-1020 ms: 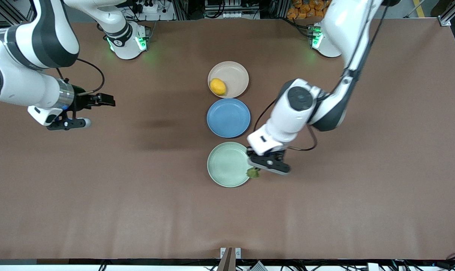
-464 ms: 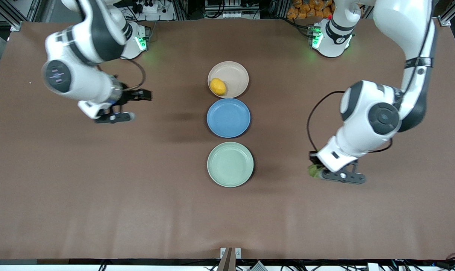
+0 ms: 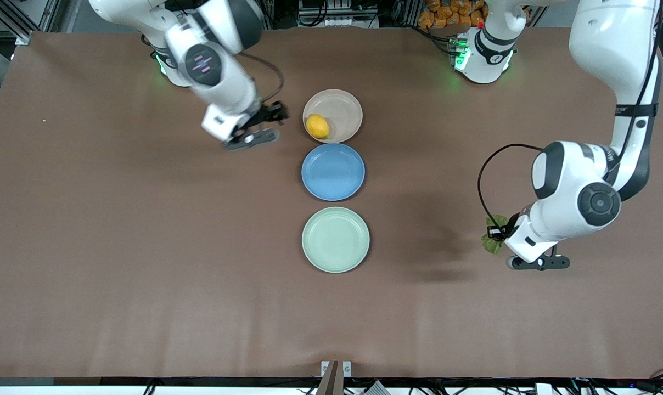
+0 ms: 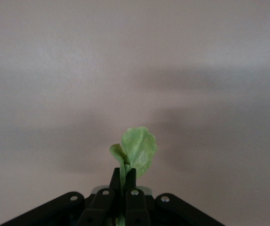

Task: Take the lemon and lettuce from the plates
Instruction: 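Carry the lettuce off with the left gripper while the right gripper approaches the lemon, then lower the lettuce with the left gripper while the right gripper grasps the lemon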

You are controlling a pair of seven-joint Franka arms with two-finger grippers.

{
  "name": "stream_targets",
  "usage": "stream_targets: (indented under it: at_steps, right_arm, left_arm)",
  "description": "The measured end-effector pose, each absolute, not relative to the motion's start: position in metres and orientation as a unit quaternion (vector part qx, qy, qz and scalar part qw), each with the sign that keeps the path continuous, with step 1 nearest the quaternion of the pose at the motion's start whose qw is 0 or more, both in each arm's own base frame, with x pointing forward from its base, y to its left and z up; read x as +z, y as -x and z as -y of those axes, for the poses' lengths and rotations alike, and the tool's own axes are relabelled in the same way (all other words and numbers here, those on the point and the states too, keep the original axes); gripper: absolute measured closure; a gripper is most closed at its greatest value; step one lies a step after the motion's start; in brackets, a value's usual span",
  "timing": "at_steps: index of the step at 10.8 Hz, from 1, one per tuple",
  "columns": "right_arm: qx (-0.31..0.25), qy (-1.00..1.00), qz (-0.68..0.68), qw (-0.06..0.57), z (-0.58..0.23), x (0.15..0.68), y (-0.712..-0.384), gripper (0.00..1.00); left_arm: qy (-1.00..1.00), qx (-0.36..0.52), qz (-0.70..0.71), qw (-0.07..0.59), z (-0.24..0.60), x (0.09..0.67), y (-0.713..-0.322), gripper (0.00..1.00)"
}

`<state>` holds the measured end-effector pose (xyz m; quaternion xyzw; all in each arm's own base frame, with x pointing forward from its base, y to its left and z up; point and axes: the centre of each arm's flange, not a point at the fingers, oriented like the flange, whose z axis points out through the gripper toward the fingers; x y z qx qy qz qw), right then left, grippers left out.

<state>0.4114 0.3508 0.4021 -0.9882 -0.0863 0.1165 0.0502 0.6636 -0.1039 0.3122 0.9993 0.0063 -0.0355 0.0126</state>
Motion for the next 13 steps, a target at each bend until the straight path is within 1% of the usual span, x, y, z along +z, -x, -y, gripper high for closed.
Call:
stream_targets:
  at_steps: [4, 6, 7, 8, 9, 10, 11, 12, 13]
  right_arm:
    - [0.107, 0.989, 0.1, 0.031, -0.447, 0.362, -0.33, 0.0]
    - [0.092, 0.989, 0.109, 0.034, -0.482, 0.341, -0.296, 0.0]
    - [0.085, 0.989, 0.114, 0.033, -0.498, 0.325, -0.279, 0.0]
    - [0.075, 0.99, 0.119, 0.026, -0.511, 0.305, -0.264, 0.0]
    - [0.066, 0.99, 0.125, 0.008, -0.518, 0.284, -0.254, 0.0]
    - [0.058, 0.99, 0.13, -0.014, -0.52, 0.266, -0.248, 0.0]
    - [0.053, 0.989, 0.136, -0.032, -0.519, 0.251, -0.246, 0.0]
    - [0.05, 0.988, 0.142, -0.044, -0.517, 0.24, -0.247, 0.0]
    - [0.047, 0.987, 0.146, -0.052, -0.515, 0.234, -0.249, 0.0]
  left_arm:
    - [-0.999, -0.03, -0.026, 0.016, 0.09, 0.234, -0.659, 0.94]
    - [-0.999, -0.03, -0.027, 0.017, 0.09, 0.218, -0.659, 0.94]
    - [-0.999, -0.03, -0.026, 0.017, 0.091, 0.218, -0.659, 0.92]
    - [-0.999, -0.029, -0.026, 0.018, 0.091, 0.219, -0.66, 0.8]
    - [-0.999, -0.027, -0.027, 0.018, 0.09, 0.221, -0.661, 0.65]
    - [-0.999, -0.024, -0.027, 0.018, 0.09, 0.224, -0.663, 0.54]
    - [-0.999, -0.019, -0.027, 0.019, 0.09, 0.228, -0.666, 0.41]
    - [-0.999, -0.013, -0.028, 0.02, 0.09, 0.234, -0.669, 0.3]
    - [-0.999, -0.005, -0.029, 0.021, 0.089, 0.244, -0.672, 0.16]
